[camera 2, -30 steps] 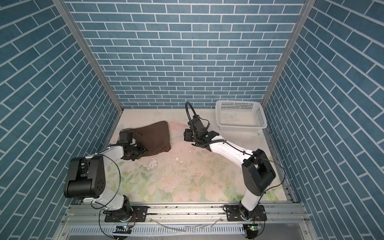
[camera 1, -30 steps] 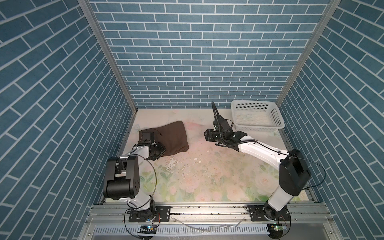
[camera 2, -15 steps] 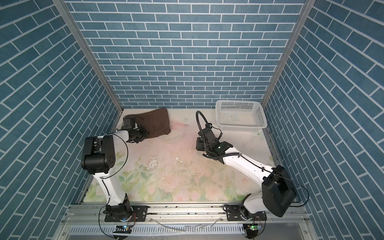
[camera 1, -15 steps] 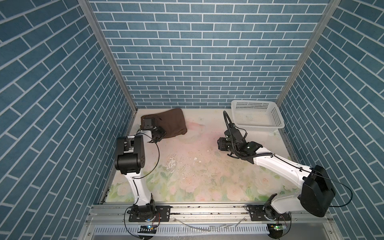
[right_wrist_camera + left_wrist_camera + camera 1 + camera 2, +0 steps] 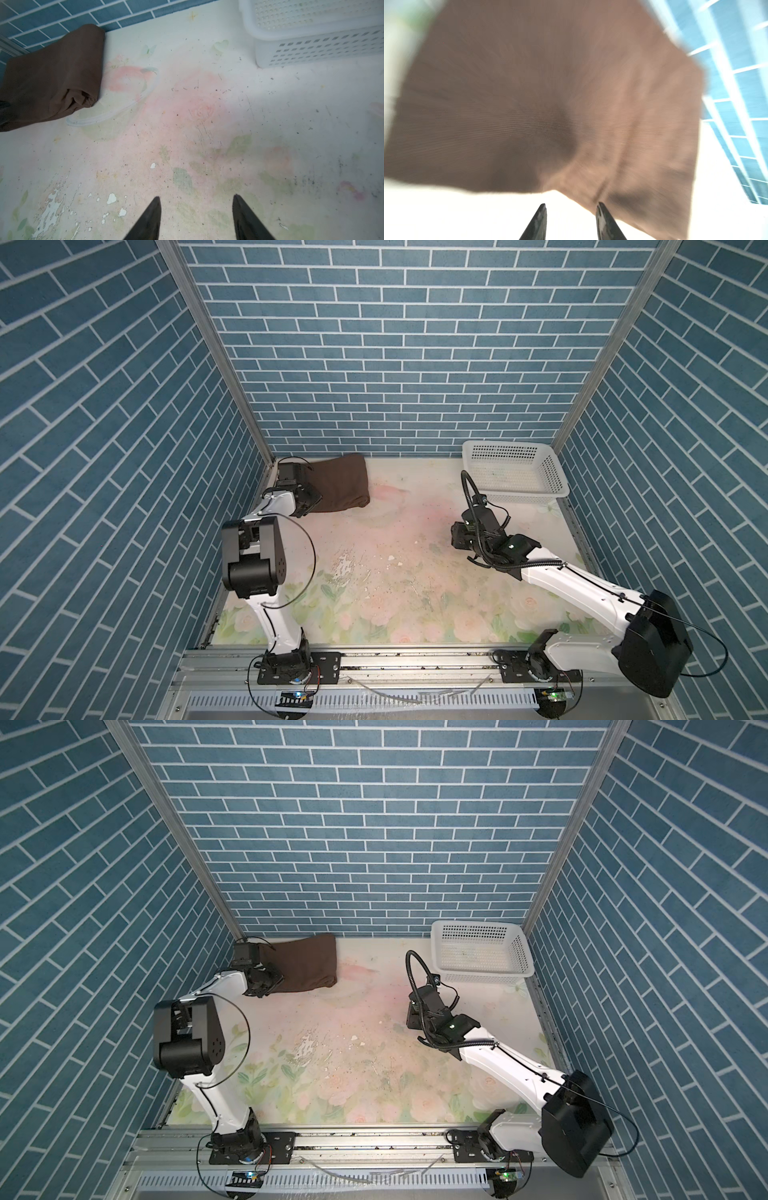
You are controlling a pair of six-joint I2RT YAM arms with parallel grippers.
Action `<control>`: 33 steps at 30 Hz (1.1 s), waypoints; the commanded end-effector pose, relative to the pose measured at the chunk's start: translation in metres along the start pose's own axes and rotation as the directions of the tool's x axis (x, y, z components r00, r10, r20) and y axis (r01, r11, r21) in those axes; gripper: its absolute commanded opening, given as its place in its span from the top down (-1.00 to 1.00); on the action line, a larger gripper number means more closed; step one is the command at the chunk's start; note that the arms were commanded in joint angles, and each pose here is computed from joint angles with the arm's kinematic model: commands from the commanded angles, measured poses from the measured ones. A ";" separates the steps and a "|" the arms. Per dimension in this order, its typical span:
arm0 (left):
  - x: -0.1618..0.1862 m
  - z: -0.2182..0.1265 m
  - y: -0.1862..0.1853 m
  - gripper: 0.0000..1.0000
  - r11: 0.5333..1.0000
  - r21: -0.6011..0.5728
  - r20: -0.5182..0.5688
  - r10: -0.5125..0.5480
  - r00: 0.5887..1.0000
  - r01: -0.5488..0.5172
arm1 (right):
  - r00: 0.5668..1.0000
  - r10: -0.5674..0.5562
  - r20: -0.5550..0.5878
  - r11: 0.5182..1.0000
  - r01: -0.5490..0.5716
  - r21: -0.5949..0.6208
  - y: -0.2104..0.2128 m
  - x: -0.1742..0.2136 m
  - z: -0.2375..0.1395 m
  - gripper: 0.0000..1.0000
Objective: Fold and stack the trousers
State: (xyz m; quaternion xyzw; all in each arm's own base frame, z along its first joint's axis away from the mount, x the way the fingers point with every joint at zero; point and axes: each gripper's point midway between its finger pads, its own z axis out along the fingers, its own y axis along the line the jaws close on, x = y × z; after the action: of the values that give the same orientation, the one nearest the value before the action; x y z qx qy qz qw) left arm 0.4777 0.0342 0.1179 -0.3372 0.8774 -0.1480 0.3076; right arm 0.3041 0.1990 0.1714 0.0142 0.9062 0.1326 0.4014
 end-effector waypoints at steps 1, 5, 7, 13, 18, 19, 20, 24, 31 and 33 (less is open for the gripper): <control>-0.017 -0.055 0.002 0.15 0.999 -0.036 0.120 0.044 0.992 -0.040 | 0.997 -0.039 0.067 0.996 0.034 0.077 -0.023 -0.010 -0.019 -0.12; -0.024 -0.118 -0.006 0.06 0.998 0.012 0.257 0.053 0.965 -0.058 | 0.987 -0.062 0.150 0.992 0.044 0.119 -0.039 -0.027 -0.045 -0.12; -0.024 -0.149 -0.005 0.02 0.997 0.017 0.317 0.061 0.946 -0.070 | 0.980 -0.076 0.184 0.989 0.050 0.141 -0.046 -0.035 -0.059 -0.12; -0.009 -0.209 0.006 -0.07 0.994 0.025 0.421 0.084 0.903 -0.104 | 0.963 -0.073 0.259 0.983 0.026 0.180 -0.068 -0.044 -0.095 -0.12; 0.006 -0.234 0.013 -0.27 0.992 0.043 0.446 0.087 0.891 -0.118 | 0.946 -0.057 0.318 0.980 -0.008 0.199 -0.088 -0.043 -0.121 -0.17; 0.010 -0.238 0.013 -0.79 0.991 0.051 0.446 0.089 0.891 -0.125 | 0.943 -0.060 0.328 0.977 -0.012 0.211 -0.093 -0.042 -0.125 -0.19; 0.013 -0.241 0.012 -0.98 0.989 0.065 0.445 0.091 0.891 -0.134 | 0.938 -0.063 0.341 0.975 -0.016 0.222 -0.098 -0.041 -0.129 -0.20; 0.026 -0.259 0.001 -0.99 0.967 0.153 0.469 0.113 0.876 -0.206 | 0.918 -0.105 0.382 0.954 -0.015 0.298 -0.120 -0.035 -0.137 -0.31; 0.035 -0.272 0.012 -0.99 0.966 0.131 0.505 0.129 0.854 -0.224 | 0.904 -0.159 0.398 0.928 -0.002 0.374 -0.139 -0.030 -0.144 -0.98; 0.042 -0.258 0.018 -0.99 0.972 0.139 0.477 0.102 0.873 -0.190 | 0.900 -0.196 0.390 0.924 0.037 0.380 -0.137 -0.030 -0.143 -0.98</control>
State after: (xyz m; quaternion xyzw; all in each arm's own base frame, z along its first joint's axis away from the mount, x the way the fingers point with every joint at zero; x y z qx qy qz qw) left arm 0.2780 0.0331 0.3136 -0.2587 0.7680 -0.1197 0.5735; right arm 0.2325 0.0404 0.2538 0.0771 0.8091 -0.0240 0.5821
